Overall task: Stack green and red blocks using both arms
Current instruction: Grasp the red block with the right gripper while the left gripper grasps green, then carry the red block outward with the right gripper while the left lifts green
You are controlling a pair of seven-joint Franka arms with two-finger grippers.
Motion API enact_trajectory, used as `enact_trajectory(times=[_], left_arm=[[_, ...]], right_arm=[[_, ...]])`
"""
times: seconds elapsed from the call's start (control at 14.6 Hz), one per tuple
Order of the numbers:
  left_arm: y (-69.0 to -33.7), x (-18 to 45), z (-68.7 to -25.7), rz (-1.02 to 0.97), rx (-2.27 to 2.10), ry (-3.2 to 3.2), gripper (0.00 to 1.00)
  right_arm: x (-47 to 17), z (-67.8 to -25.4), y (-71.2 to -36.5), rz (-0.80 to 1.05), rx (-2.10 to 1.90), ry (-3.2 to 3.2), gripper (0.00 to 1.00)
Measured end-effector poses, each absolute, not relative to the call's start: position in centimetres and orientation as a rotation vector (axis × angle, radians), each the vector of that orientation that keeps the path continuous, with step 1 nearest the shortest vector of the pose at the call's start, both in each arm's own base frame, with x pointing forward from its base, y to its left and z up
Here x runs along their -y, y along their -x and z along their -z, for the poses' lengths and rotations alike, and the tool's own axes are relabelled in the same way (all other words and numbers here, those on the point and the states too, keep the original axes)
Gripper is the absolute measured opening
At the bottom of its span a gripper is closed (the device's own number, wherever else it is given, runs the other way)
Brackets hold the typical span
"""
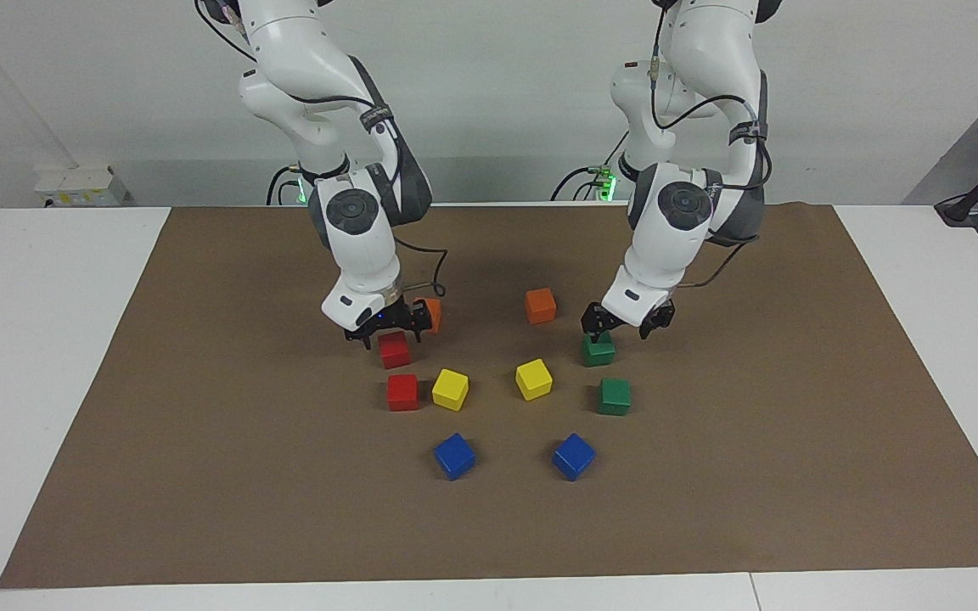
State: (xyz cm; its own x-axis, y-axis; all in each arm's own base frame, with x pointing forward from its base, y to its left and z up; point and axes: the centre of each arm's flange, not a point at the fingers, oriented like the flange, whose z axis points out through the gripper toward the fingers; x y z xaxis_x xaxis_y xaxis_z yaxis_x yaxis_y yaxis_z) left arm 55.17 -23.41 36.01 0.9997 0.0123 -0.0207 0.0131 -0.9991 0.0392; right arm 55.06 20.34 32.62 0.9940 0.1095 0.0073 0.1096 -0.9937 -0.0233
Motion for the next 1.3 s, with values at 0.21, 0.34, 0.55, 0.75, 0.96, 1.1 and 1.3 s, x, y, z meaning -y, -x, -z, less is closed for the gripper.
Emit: enact_trajectory(times=[0.21,0.34,0.55,0.75,0.96,1.1,1.3], left_arm=[[-55.1,24.9,-34.2,0.049,-0.012,-3.104,1.0],[-55.1,24.9,-33.4,0.058,0.002,-3.119,1.0],[-55.1,24.9,-33.0,0.063,0.008,-3.126,1.0],[-55.3,25.0,-32.3,0.042,-0.016,-3.119,1.0],[-55.2,25.6,-30.8,0.053,-0.013,-3.12,1.0],[-55.2,25.8,-30.2,0.063,-0.008,-3.123,1.0],[-55.0,26.0,-30.1,0.067,-0.001,-3.125,0.91]], right_arm=[[-20.3,-32.4,-55.0,0.003,0.171,3.115,1.0],[-20.2,-32.3,-54.9,0.0,0.171,3.115,1.0],[-20.3,-32.0,-54.9,0.033,0.17,3.108,1.0],[-20.2,-31.4,-54.7,0.018,0.17,3.11,1.0],[-20.2,-30.8,-54.7,0.002,0.17,3.112,1.0],[-20.2,-30.5,-54.7,-0.004,0.17,3.113,0.93],[-20.1,-30.1,-54.5,-0.018,0.17,3.115,0.81]])
